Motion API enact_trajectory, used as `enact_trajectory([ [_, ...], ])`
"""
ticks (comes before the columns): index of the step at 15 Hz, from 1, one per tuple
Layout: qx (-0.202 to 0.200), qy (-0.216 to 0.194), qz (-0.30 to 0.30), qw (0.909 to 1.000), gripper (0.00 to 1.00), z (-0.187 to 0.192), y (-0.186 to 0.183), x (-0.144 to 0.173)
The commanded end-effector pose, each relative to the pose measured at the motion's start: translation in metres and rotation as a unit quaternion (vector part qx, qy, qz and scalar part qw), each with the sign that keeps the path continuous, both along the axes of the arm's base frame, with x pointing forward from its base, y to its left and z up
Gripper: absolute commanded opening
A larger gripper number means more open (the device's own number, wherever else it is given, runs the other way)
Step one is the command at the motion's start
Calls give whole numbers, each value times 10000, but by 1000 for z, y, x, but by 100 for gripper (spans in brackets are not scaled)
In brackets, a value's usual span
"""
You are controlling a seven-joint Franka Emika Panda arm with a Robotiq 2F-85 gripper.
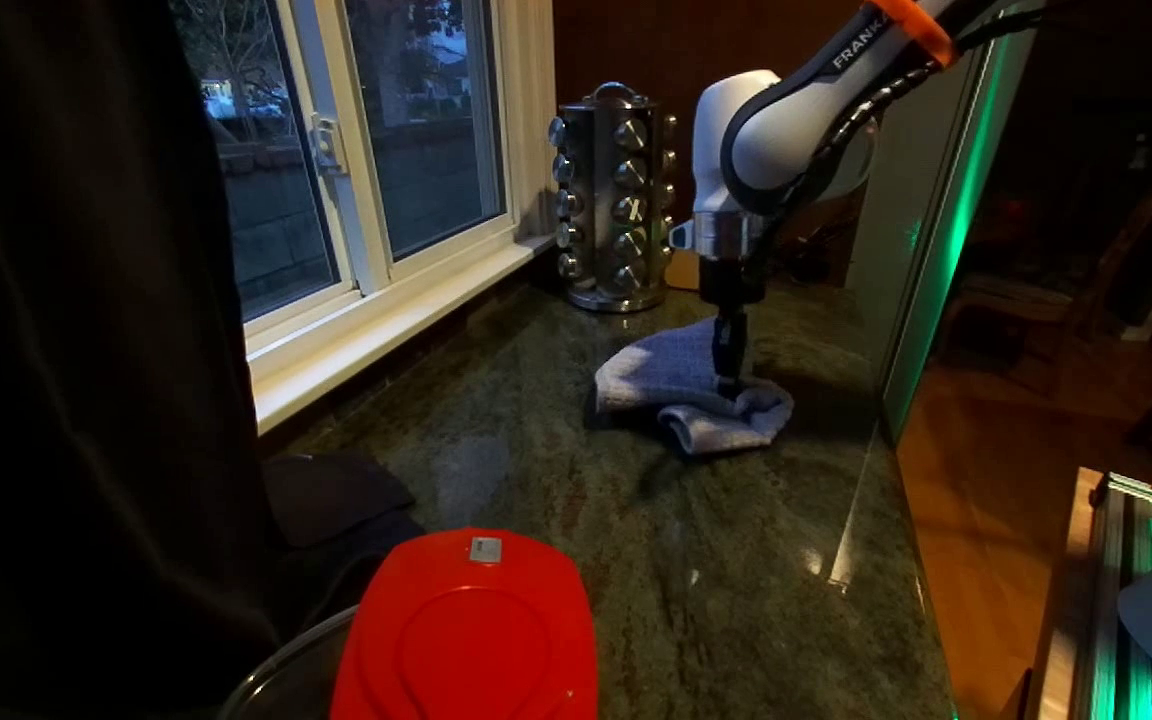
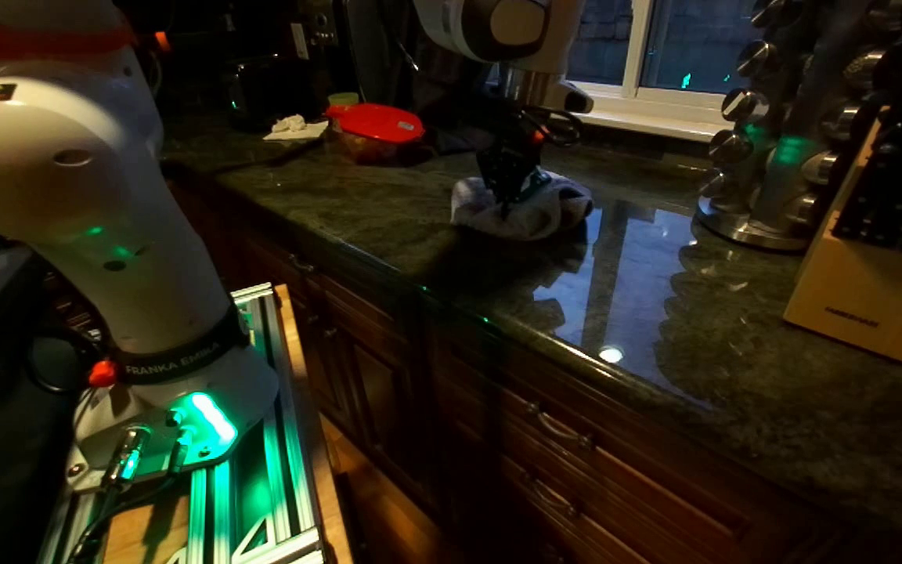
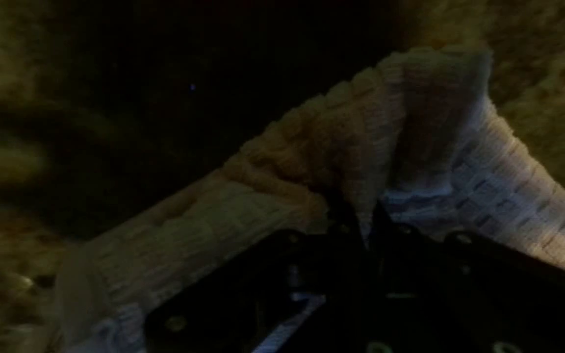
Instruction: Wipe the counter top using the napkin
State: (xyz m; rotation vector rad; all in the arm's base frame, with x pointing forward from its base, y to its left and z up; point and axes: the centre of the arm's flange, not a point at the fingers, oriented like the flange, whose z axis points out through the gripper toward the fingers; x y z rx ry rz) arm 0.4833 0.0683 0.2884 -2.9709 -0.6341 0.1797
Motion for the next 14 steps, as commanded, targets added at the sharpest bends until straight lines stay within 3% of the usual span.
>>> enact_trajectory([
  [1,342,539,758,9951,2,-8,53,-50],
  [5,651,874,1693,9795,2,-20,108,-99],
  [11,1185,627,2499,9589,2,-39,167,-147],
  [12,1262,586,2544,9570,34,-38,172,-151],
  [14,1344,357,2612,9552,42,-30,182,-154],
])
